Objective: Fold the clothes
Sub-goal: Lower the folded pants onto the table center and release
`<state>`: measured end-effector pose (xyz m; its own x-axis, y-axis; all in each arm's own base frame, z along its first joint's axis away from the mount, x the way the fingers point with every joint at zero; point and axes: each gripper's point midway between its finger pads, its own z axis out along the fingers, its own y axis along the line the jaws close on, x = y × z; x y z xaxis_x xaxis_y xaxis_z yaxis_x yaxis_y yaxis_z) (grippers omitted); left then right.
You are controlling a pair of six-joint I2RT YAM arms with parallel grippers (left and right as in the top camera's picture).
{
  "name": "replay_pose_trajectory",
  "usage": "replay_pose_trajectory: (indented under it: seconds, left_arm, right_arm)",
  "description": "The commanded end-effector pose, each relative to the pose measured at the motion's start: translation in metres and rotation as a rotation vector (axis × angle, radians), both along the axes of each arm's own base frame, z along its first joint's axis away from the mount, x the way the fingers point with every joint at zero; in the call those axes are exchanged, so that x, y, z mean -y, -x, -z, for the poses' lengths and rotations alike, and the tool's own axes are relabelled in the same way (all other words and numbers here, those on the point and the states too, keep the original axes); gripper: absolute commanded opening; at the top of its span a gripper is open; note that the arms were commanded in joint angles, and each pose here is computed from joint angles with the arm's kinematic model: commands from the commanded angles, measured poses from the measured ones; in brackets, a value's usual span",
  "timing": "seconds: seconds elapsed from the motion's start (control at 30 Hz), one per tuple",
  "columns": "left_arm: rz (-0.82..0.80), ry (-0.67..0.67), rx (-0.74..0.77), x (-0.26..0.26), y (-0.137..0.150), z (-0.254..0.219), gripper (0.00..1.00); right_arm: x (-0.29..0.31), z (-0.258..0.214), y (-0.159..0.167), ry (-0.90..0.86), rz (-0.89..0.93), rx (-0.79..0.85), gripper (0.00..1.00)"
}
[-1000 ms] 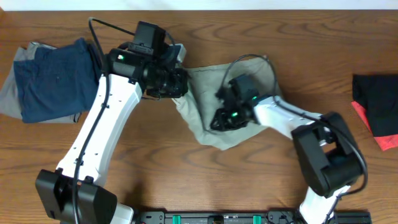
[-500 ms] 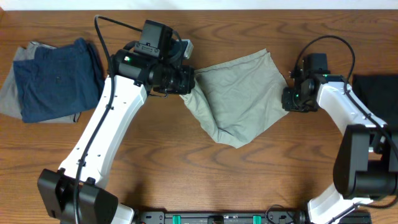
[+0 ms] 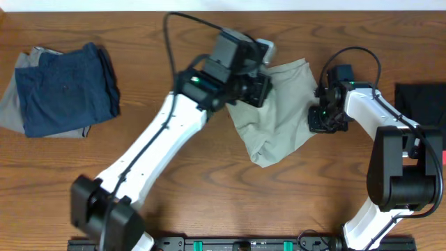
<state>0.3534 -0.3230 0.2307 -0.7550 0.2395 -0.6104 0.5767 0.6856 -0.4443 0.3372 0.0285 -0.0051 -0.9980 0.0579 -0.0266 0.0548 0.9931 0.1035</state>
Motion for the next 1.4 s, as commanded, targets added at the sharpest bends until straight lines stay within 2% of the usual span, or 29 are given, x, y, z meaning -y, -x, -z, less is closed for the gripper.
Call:
replay_pose_trajectory:
  seconds: [0.0,0.07,0.1,0.17,0.27,0.37,0.53,0.57,0.63,0.77,0.83,0.93,1.13,1.2,1.37]
  left_arm:
    - [0.026,0.005,-0.024,0.025,-0.004,0.027,0.08]
    - [0.045,0.011,-0.018,0.04,-0.007,0.039,0.17]
    - [0.051,0.012,-0.019,0.045,-0.007,0.043,0.37]
    - [0.058,0.01,-0.026,0.051,-0.006,0.051,0.64]
    - [0.053,0.001,-0.036,0.047,-0.006,0.052,0.66]
    - [0.02,-0.007,-0.047,0.031,-0.013,0.049,0.67]
    - [-0.087,-0.043,-0.108,-0.017,-0.035,0.055,0.67]
    - [-0.108,-0.053,-0.126,-0.027,-0.038,0.059,0.67]
    - [-0.15,-0.079,-0.174,-0.048,-0.042,0.068,0.67]
    - [-0.221,-0.136,-0.279,-0.085,-0.039,0.083,0.7]
    - [-0.252,-0.168,-0.326,-0.101,-0.035,0.09,0.71]
    - [-0.305,-0.239,-0.375,-0.124,-0.029,0.1,0.71]
    - [-0.335,-0.293,-0.397,-0.14,-0.025,0.106,0.72]
    - [-0.335,-0.292,-0.394,-0.14,-0.026,0.105,0.73]
    - [-0.335,-0.292,-0.395,-0.14,-0.026,0.105,0.73]
  right_arm:
    - [-0.007,0.019,0.025,-0.014,0.013,-0.114,0.05]
    - [-0.005,0.019,0.028,-0.01,0.016,-0.125,0.06]
    - [-0.003,0.019,0.03,-0.002,0.02,-0.133,0.09]
    - [0.004,0.019,0.033,0.016,0.029,-0.146,0.18]
    - [0.023,0.015,0.036,0.077,0.07,-0.163,0.27]
    - [0.045,0.004,0.035,0.129,0.146,-0.162,0.28]
    - [0.066,-0.031,0.021,0.09,0.242,-0.099,0.3]
    - [0.065,-0.04,0.017,0.055,0.255,-0.077,0.3]
    - [0.051,-0.055,0.01,-0.057,0.264,-0.031,0.41]
    - [-0.01,-0.091,-0.011,-0.439,0.123,0.093,0.53]
    - [-0.029,-0.1,-0.016,-0.534,0.086,0.119,0.59]
    - [-0.034,-0.091,-0.02,-0.482,0.077,0.126,0.75]
    - [-0.005,-0.058,-0.028,-0.172,0.247,0.121,0.78]
    - [-0.003,-0.057,-0.036,-0.146,0.262,0.151,0.78]
    - [-0.011,-0.052,-0.057,-0.166,0.288,0.211,0.7]
